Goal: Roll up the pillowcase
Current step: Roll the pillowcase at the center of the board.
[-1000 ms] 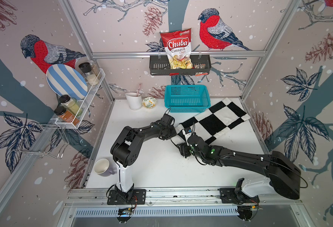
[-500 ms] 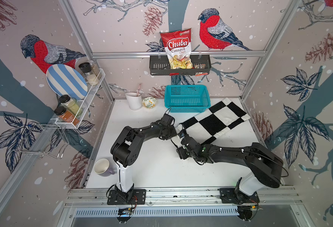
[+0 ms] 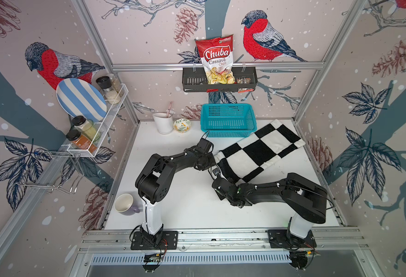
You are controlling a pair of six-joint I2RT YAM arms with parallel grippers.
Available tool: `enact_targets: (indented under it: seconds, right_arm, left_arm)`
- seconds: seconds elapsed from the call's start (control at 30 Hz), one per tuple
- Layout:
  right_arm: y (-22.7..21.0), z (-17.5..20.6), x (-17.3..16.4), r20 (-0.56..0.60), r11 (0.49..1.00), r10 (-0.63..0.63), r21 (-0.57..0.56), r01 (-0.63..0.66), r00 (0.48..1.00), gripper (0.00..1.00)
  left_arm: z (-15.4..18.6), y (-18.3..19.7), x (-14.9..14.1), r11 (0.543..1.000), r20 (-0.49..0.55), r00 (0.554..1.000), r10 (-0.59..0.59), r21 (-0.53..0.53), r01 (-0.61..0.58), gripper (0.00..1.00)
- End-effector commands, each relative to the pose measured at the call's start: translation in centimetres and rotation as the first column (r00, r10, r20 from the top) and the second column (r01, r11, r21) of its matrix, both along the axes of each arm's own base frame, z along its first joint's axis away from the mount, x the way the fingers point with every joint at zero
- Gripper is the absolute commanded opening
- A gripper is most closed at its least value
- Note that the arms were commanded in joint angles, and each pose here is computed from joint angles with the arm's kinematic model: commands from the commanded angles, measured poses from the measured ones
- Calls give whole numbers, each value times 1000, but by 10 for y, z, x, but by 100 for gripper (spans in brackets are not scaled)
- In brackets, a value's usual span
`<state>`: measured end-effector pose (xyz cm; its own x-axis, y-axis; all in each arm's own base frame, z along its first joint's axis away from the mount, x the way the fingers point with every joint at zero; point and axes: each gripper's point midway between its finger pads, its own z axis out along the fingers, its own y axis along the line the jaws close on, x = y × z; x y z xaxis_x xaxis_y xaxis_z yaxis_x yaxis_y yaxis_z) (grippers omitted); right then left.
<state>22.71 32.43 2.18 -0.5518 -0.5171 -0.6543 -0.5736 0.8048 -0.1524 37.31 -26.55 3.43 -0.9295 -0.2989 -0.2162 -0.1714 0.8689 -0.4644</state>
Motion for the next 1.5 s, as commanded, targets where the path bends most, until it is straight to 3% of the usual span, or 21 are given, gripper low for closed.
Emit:
enact_targets:
  seconds: [0.0,0.13,0.3,0.5,0.77,1.03,1.23,1.37,1.47]
  right_arm:
    - [12,-5,-28,-179,994,39,108,-19,983,0]
    - [25,16,-33,-288,944,60,327,39,956,0]
    - [14,35,-26,-406,824,74,540,174,911,0]
    - [-15,42,-15,-517,674,80,657,336,852,0]
    - [-38,27,-13,-614,589,97,670,452,784,0]
    - [-50,18,-9,-639,594,91,650,474,764,0]
    - [-60,18,-3,-637,603,63,638,479,769,0]
    - [-65,19,1,-615,642,26,614,459,788,23]
    - [-76,21,7,-580,683,-47,576,450,813,49]
  left_arm:
    - [17,13,4,997,32,999,-6,76,3,62]
    - [55,21,18,994,112,994,-11,106,-1,76]
    - [89,22,20,997,180,984,-14,81,-1,76]
    - [96,5,1,997,212,977,-25,-62,39,66]
    - [77,-42,-21,983,207,972,-114,-121,141,48]
    - [56,-58,-9,989,159,980,-123,-58,134,46]
    - [23,-60,-2,992,63,991,-121,45,118,45]
    - [6,-58,-2,990,19,993,-113,86,111,45]
    - [3,-60,-1,990,17,994,-111,90,109,45]
